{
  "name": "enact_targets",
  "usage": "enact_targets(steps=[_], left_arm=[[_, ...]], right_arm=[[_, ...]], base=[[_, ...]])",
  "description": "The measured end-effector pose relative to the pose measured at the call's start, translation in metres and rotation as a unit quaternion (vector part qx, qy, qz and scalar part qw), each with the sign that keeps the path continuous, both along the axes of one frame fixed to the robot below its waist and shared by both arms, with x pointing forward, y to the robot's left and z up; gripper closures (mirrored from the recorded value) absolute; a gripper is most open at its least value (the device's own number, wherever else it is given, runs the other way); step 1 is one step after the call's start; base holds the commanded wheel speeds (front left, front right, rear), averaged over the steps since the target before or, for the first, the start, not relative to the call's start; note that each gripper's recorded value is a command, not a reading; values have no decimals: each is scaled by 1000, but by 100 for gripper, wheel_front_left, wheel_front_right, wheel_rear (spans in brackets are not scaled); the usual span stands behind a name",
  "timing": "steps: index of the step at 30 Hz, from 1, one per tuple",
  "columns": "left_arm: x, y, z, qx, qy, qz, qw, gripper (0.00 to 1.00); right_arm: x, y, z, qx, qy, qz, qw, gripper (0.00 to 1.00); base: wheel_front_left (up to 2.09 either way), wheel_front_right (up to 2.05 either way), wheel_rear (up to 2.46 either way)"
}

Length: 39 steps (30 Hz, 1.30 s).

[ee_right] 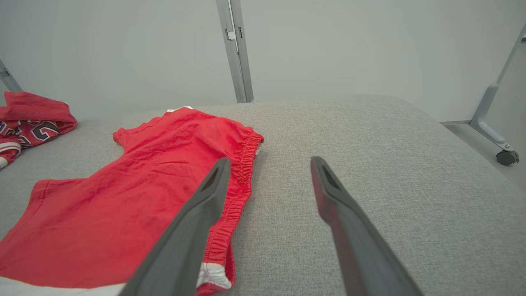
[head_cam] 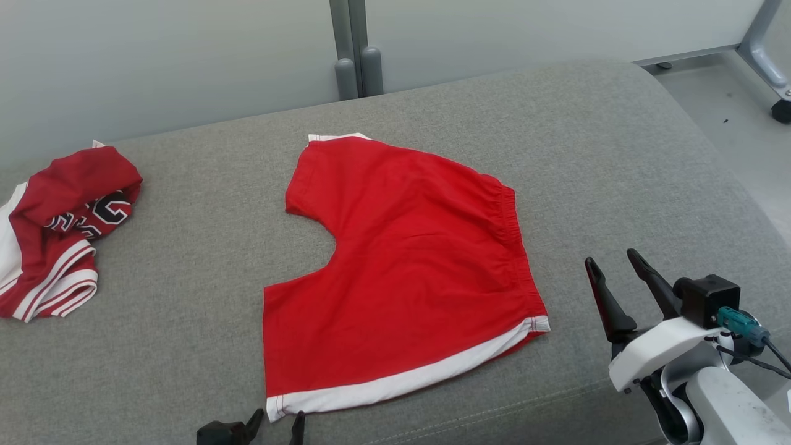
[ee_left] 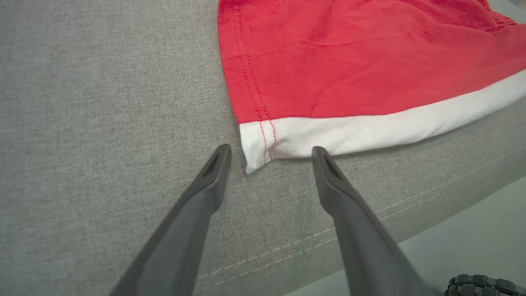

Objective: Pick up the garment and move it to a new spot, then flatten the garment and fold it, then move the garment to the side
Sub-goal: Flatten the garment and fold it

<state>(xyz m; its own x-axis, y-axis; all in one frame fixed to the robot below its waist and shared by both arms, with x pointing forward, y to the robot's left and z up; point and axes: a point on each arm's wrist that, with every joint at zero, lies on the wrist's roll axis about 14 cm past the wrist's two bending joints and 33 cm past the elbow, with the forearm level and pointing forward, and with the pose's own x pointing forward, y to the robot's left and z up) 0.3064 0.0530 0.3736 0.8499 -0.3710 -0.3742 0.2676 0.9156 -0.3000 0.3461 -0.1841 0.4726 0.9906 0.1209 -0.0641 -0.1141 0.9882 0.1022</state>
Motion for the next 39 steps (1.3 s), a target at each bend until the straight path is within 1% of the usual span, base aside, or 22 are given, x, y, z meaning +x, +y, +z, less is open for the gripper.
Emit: enact_targets(steps=[5,6,7,8,9,12,13,15,16,17,18,19,22,23,24,25,26,29,33,34,35,39], left_arm=[[3,-1,1,0,-4,-2,1000,1],[4,-1,0,1,-4,-2,1000,17],[4,-1,0,1,-4,-2,1000,26],[4,0,0,2,-3,-2,1000,32],[3,0,-2,3,-1,-3,1000,49],[0,-2,-4,2,1,-9,1000,56],[0,-3,-4,2,1,-11,1000,62],[1,-5,-4,3,0,-15,1000,63],[3,-5,-3,3,-1,-16,1000,67],[4,-6,-2,3,-3,-17,1000,75],[5,-7,-2,3,-4,-18,1000,90],[6,-8,-1,2,-5,-21,1000,100],[8,-9,1,1,-9,-23,1000,100],[8,-10,1,0,-10,-23,1000,100],[10,-10,2,0,-11,-23,1000,100],[11,-10,4,-1,-14,-22,1000,100],[12,-10,5,-3,-18,-22,1000,100],[17,-10,11,-7,-27,-18,999,100],[23,-6,18,-13,-38,-6,999,100],[25,-4,22,-15,-46,-2,999,100],[26,-3,24,-15,-50,0,999,100],[31,1,29,-17,-60,6,998,100]], right_arm=[[0,-1,-1,0,2,0,1000,4],[-1,0,-2,0,2,0,1000,4],[-1,0,-2,0,3,0,1000,5],[-1,0,-2,1,3,1,1000,5],[-1,1,-2,1,3,2,1000,5],[-1,1,-3,2,4,2,1000,6],[-1,1,-3,2,5,2,1000,7],[-1,1,-4,2,6,2,1000,7],[-1,1,-4,3,6,2,1000,8],[-1,1,-5,3,7,2,1000,9],[-2,1,-5,3,7,2,1000,12],[-2,1,-5,3,8,3,1000,12],[-2,1,-7,3,11,3,1000,18],[-3,1,-9,4,15,5,1000,27],[-4,3,-12,4,19,8,1000,32],[-5,4,-16,4,25,13,1000,41],[-6,5,-20,4,31,15,999,45],[-11,10,-33,0,54,28,998,46],[-19,20,-54,-2,90,50,995,42],[-21,27,-63,-2,107,64,992,42],[-22,31,-67,-3,115,72,991,38],[-25,43,-80,-5,138,95,986,31]], base=[[0,0,0],[0,0,0],[0,0,0],[0,0,0],[0,0,0],[0,0,0],[0,0,0],[0,0,0],[0,0,0],[0,0,0],[0,0,0],[0,0,0],[0,0,0],[0,0,0],[0,0,0],[0,0,0],[0,0,0],[0,0,0],[0,0,0],[0,0,0],[0,0,0],[0,0,0]])
